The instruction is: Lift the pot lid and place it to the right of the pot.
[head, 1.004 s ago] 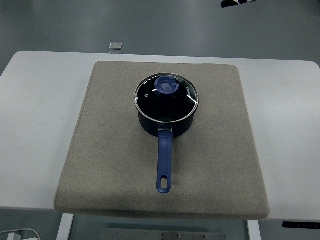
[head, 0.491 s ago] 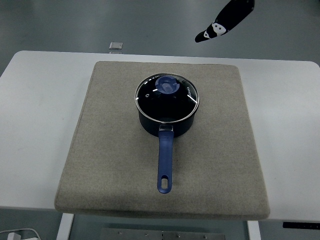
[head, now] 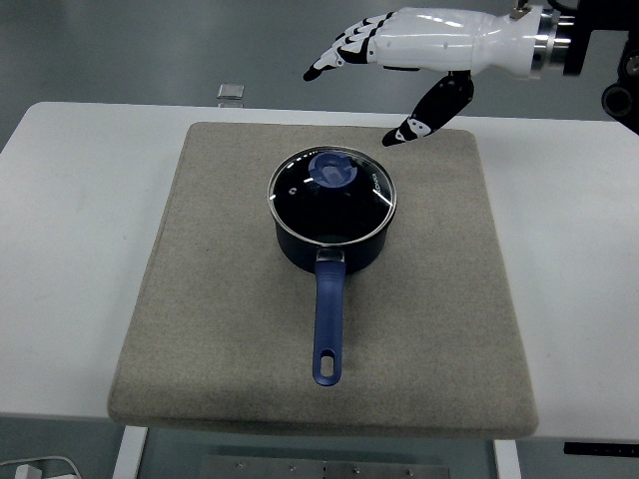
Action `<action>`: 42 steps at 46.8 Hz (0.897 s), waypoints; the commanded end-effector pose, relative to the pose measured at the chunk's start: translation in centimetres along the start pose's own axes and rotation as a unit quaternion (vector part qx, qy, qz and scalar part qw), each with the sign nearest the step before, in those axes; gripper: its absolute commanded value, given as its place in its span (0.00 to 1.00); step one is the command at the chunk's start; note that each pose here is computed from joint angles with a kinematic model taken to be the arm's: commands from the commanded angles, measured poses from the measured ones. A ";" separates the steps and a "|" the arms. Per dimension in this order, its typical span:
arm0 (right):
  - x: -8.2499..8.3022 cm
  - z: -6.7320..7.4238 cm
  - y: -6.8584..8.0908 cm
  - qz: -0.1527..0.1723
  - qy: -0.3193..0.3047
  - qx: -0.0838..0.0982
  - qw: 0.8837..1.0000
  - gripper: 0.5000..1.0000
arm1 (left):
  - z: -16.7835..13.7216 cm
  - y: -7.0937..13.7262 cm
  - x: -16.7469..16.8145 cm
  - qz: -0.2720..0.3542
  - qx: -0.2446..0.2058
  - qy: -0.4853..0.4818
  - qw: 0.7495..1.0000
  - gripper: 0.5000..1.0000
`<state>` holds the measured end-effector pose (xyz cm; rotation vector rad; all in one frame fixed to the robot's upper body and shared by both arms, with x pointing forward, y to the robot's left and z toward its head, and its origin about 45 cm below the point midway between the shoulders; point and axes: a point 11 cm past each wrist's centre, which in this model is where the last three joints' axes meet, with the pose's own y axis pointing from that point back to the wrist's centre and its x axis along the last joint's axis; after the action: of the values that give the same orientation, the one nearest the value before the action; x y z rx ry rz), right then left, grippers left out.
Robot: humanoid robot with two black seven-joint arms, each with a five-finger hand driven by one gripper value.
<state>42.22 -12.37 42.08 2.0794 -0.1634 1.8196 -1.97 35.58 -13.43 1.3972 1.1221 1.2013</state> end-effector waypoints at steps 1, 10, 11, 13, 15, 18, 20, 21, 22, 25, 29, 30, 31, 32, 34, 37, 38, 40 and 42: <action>-1.0 -0.2 -0.6 0.000 0.007 0.005 1.000 0.87 | 0.0 0.0 0.0 0.000 0.000 0.000 1.000 1.00; -3.5 -0.2 -1.1 0.000 0.016 0.009 1.000 0.87 | 0.0 0.0 0.0 0.000 0.000 0.000 1.000 1.00; -3.7 -0.2 -1.2 0.000 0.015 0.009 1.000 0.87 | 0.0 0.0 0.0 0.000 0.000 0.000 1.000 1.00; -3.9 -0.2 -1.2 0.001 0.014 0.008 1.000 0.87 | 0.0 0.0 0.0 0.000 0.000 -0.001 1.000 1.00; -4.1 -0.3 -1.4 0.002 0.013 0.010 1.000 0.87 | 0.0 0.0 0.0 0.000 0.000 0.000 1.000 1.00; -4.3 -0.2 -1.6 0.007 0.013 0.010 1.000 0.87 | 0.0 0.0 0.0 0.000 0.000 -0.001 1.000 1.00; -4.6 -0.1 -1.8 0.008 0.014 0.010 1.000 0.87 | 0.0 0.0 0.0 0.000 0.000 -0.001 1.000 1.00; -4.6 -0.1 -1.8 0.007 0.016 0.009 1.000 0.87 | 0.0 0.0 0.0 0.000 0.000 0.000 1.000 1.00; -4.7 0.0 -1.8 0.008 0.017 0.007 1.000 0.87 | 0.0 0.0 0.0 0.000 0.000 0.000 1.000 1.00; -5.0 0.0 -2.0 0.012 0.023 0.008 1.000 0.87 | 0.0 0.0 0.0 0.000 0.000 0.000 1.000 1.00; -5.5 -0.1 -2.2 0.011 0.026 0.010 1.000 0.87 | 0.0 0.0 0.0 0.000 0.000 0.000 1.000 1.00; -5.6 0.0 -2.2 0.011 0.026 0.009 1.000 0.87 | 0.0 0.0 0.0 0.000 0.000 0.000 1.000 1.00; -5.8 0.0 -2.2 0.011 0.025 0.009 1.000 0.87 | 0.0 0.0 0.0 0.000 0.000 0.000 1.000 1.00; -5.9 -0.1 -2.3 0.012 0.024 0.010 1.000 0.87 | 0.0 0.0 0.0 0.000 0.000 0.000 1.000 1.00; -6.1 -0.1 -2.5 0.014 0.024 0.011 1.000 0.87 | 0.0 0.0 0.0 0.000 0.000 0.000 1.000 1.00; -6.3 -0.2 -2.7 0.016 0.025 0.012 0.999 0.87 | 0.0 0.0 0.0 0.000 0.000 0.000 1.000 1.00; -6.4 0.0 -2.6 0.017 0.027 0.010 0.999 0.87 | 0.0 0.0 0.0 0.000 0.000 0.000 1.000 1.00; -6.7 0.1 -2.6 0.018 0.034 0.008 0.999 0.87 | 0.0 0.0 0.0 0.000 0.000 0.000 1.000 1.00; -6.8 0.2 -2.5 0.020 0.039 0.007 0.999 0.87 | 0.0 0.0 0.0 0.000 0.000 0.000 1.000 1.00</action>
<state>42.06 -11.02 35.15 2.0404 -0.1708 1.9105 -1.97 35.58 -13.43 1.3972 1.1221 1.2014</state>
